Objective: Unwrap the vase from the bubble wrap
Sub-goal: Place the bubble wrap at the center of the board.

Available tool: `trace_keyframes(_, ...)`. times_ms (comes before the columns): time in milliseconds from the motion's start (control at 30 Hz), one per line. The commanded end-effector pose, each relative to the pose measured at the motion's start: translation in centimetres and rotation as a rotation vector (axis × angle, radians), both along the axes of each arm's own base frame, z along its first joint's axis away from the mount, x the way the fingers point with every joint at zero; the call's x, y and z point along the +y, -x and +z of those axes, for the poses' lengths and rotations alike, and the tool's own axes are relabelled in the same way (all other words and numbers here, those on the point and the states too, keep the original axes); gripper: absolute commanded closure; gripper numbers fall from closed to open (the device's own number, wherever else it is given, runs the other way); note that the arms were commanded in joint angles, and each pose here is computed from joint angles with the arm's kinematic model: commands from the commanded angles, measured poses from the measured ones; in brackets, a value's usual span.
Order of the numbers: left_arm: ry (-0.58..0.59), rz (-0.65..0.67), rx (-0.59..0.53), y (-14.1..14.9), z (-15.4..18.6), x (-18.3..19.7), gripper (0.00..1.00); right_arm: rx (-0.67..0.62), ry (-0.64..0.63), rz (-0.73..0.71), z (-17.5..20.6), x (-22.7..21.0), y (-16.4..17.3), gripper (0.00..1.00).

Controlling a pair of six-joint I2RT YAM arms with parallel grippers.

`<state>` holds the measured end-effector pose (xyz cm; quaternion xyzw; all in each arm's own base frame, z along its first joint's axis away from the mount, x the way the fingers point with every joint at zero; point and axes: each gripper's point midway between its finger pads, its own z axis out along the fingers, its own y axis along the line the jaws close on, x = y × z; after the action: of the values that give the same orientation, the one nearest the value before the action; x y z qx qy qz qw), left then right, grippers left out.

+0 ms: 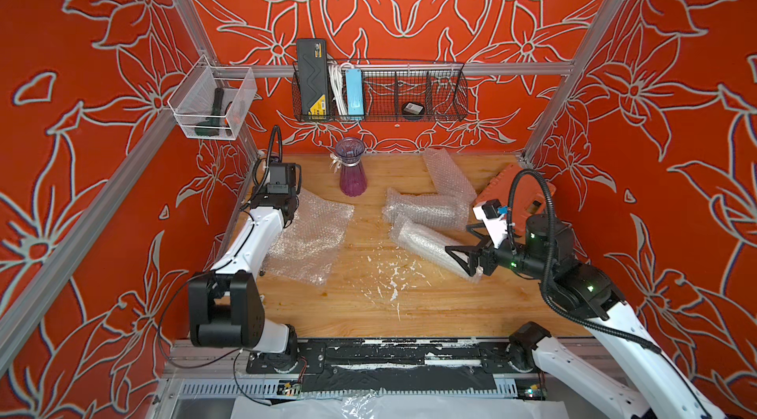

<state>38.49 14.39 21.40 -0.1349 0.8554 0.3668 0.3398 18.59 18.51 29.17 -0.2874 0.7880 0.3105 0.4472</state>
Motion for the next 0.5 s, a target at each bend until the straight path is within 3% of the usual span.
trace_keyframes(0, -0.08, 0.067, -0.033, -0.4, 1.8, 1.7, 1.0, -0.014, 0.026, 0.007, -0.4, -0.5, 0.6, 0.02)
trace_keyframes(100, -0.114, 0.102, -0.027, -0.7, 1.4, 2.7, 1.0, -0.007, 0.046, 0.001, -0.9, -0.8, 0.7, 0.02)
trace_keyframes(133, -0.105, 0.11, -0.03, -0.9, 1.2, 2.7, 0.82, -0.006, 0.047, -0.001, -0.9, -0.9, 0.7, 0.02)
trace_keyframes(233, -0.053, 0.119, -0.069, -1.2, 1.9, 2.4, 0.07, -0.001, 0.049, 0.005, -0.8, -0.8, 0.8, 0.02)
trace_keyframes(267, -0.034, 0.106, -0.087, -1.3, 2.3, 2.1, 0.01, 0.003, 0.054, 0.004, -0.9, -0.8, 0.7, 0.02)
trace_keyframes(467, 0.06, 0.023, -0.171, -1.5, 5.2, 0.3, 0.01, 0.048, 0.083, -0.003, -1.9, -0.8, 0.4, 0.02)
